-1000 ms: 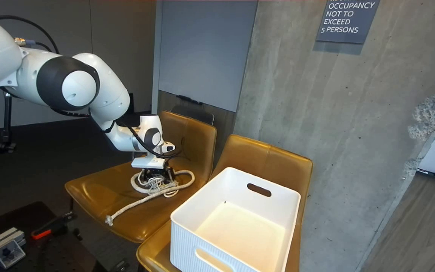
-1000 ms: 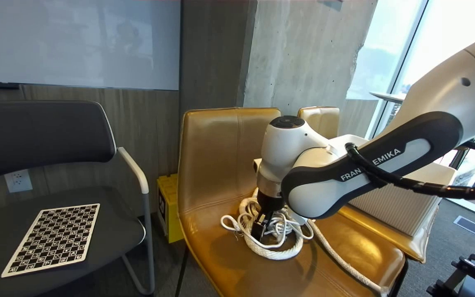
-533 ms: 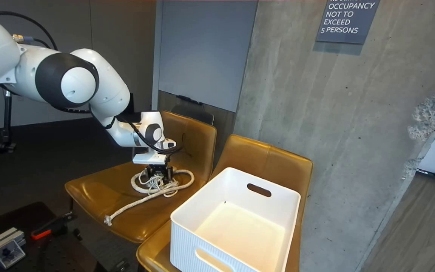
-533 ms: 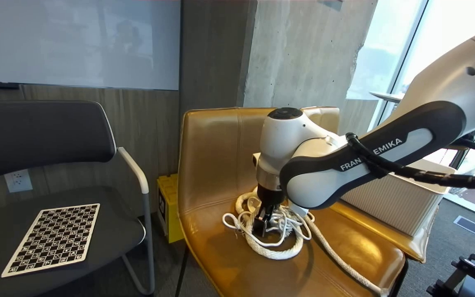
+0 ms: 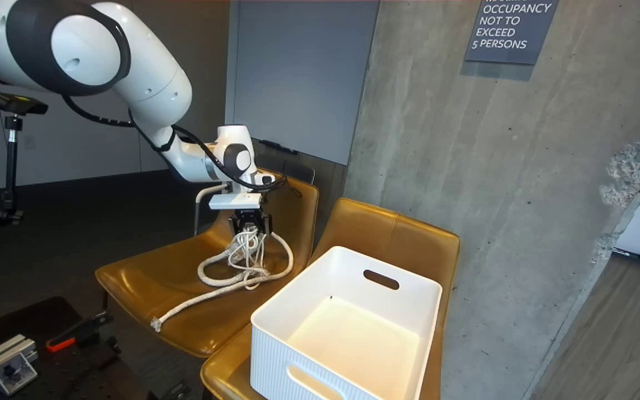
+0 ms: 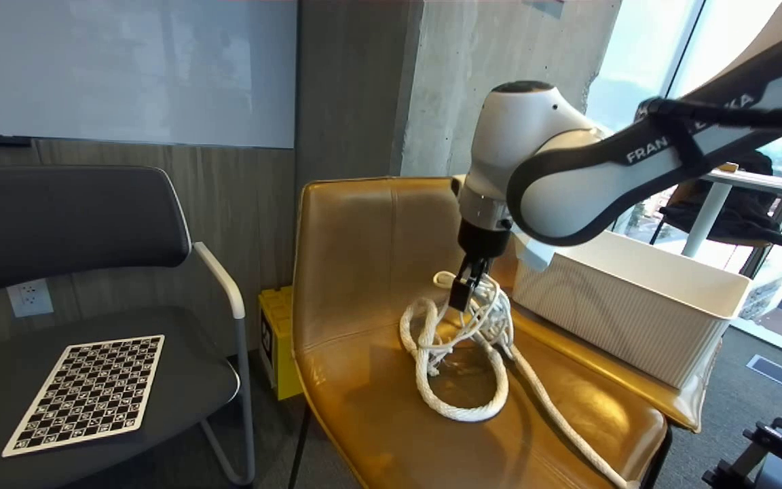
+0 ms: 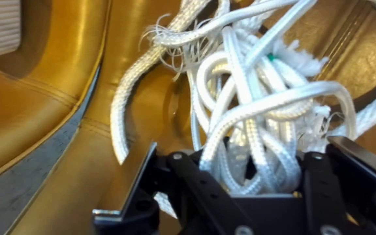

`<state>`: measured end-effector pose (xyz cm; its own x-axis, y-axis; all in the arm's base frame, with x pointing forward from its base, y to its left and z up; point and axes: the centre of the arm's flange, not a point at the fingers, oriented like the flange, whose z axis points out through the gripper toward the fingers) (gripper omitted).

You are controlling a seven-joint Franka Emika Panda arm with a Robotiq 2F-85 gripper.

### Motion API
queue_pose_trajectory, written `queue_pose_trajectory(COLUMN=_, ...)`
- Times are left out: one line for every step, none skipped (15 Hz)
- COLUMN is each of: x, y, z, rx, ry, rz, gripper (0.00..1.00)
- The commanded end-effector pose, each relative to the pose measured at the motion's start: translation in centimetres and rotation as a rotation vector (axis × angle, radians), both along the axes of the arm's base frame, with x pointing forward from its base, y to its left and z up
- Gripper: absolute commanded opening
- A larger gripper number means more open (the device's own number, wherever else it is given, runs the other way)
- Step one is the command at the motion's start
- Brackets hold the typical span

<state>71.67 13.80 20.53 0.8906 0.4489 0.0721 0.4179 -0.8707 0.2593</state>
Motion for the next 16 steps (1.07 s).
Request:
queue_pose_trajectory(x=-1.8, y=-1.5, z=9.5, rx=-0.057, ry=-0.05, rz=0.033, gripper=0.0)
queue_pose_trajectory(x=-1.8, y=-1.8, z=12.0, rx=-0.079, ry=-0.081, rz=0.046, gripper=0.0)
queue_pose_trajectory(x=-1.7, y=-2.1, z=14.7, rx=-0.099, ry=-0.112, rz=0.053, gripper=0.0)
queue_pose_trajectory(x=-1.7, y=-2.6, z=17.4, rx=-0.125, ry=-0.143, rz=0.058, gripper=0.0)
queue_pose_trajectory(x=-1.7, y=-3.1, z=20.1, rx=-0.148, ry=-0.17, rz=0.058, gripper=0.0)
queue_pose_trajectory(x=-1.8, y=-3.8, z=22.7, rx=-0.169, ry=-0.2, rz=0.055, gripper=0.0)
queue_pose_trajectory(x=-2.1, y=-4.5, z=25.4, rx=-0.189, ry=-0.226, rz=0.047, gripper=0.0)
queue_pose_trajectory(x=-2.5, y=-5.2, z=28.1, rx=-0.208, ry=-0.252, rz=0.034, gripper=0.0)
queue_pose_trajectory(x=-3.0, y=-6.1, z=30.7, rx=-0.223, ry=-0.271, rz=0.023, gripper=0.0)
queue_pose_trajectory(x=-3.5, y=-7.2, z=33.3, rx=-0.239, ry=-0.29, rz=0.005, gripper=0.0)
queue_pose_trajectory(x=-4.1, y=-8.4, z=35.7, rx=-0.25, ry=-0.305, rz=-0.014, gripper=0.0)
queue_pose_trajectory(x=-4.7, y=-9.7, z=38.1, rx=-0.26, ry=-0.318, rz=-0.03, gripper=0.0)
queue_pose_trajectory(x=-5.4, y=-11.2, z=40.5, rx=-0.271, ry=-0.332, rz=-0.049, gripper=0.0)
queue_pose_trajectory(x=-6.0, y=-12.6, z=42.9, rx=-0.278, ry=-0.346, rz=-0.067, gripper=0.0)
queue_pose_trajectory(x=-6.7, y=-14.3, z=45.3, rx=-0.283, ry=-0.361, rz=-0.086, gripper=0.0)
queue_pose_trajectory(x=-7.4, y=-15.9, z=47.6, rx=-0.291, ry=-0.374, rz=-0.102, gripper=0.0)
